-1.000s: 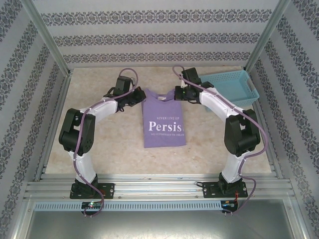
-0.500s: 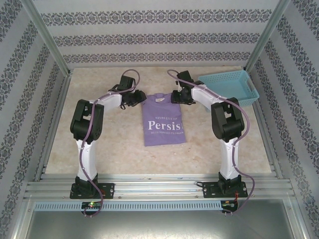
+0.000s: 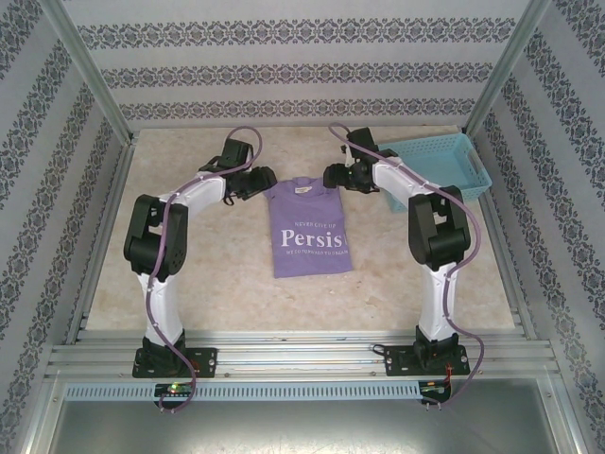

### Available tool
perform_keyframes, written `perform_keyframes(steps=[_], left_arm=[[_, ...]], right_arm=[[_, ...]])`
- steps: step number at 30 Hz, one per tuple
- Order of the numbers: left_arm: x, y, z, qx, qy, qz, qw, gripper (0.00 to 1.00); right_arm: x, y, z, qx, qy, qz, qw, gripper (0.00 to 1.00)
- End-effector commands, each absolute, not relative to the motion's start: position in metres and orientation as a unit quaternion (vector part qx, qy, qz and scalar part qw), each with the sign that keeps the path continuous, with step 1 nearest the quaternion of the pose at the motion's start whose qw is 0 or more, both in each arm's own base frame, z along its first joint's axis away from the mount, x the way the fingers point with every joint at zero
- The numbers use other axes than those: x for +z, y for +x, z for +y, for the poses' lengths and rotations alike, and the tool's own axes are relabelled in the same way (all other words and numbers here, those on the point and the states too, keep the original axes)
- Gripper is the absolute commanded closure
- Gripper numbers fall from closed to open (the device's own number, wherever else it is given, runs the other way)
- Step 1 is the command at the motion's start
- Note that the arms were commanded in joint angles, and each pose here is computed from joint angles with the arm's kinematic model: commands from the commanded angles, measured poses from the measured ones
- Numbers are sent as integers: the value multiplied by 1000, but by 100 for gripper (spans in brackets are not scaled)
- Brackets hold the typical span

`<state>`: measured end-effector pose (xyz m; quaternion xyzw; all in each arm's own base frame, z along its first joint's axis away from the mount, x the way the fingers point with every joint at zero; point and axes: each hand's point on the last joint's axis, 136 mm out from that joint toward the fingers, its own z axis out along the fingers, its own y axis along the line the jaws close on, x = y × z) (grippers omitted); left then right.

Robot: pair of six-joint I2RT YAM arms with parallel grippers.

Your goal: Fold the inside-out t-shirt

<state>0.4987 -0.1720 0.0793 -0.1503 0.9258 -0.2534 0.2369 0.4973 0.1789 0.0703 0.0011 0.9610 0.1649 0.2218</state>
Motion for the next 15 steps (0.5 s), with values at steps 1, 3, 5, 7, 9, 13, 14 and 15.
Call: perform_keyframes(steps=[1,3,5,7,9,13,14,15], left_arm=[[54,502,-177,-243,-142,936,212,38],[42,503,-176,-225,-146,942,203,35],[33,505,-175,-210,-150,946,197,34],[27,507,-180,-211,-152,946,195,33],[22,510,-190,-219,-149,945,194,33],[11,514,-215,-234,-133,945,185,38],[7,515,-222,-237,-130,945,182,39],[3,515,-226,-236,-129,946,179,40]], right_arm=[[53,499,186,180,7,964,194,20],[46,501,189,183,9,965,186,17],[37,502,188,179,16,967,178,15],[29,503,191,179,19,969,168,15],[22,502,198,187,18,970,157,15],[10,497,217,194,12,971,140,20],[7,496,222,194,12,971,139,22],[5,495,225,195,15,971,138,23]])
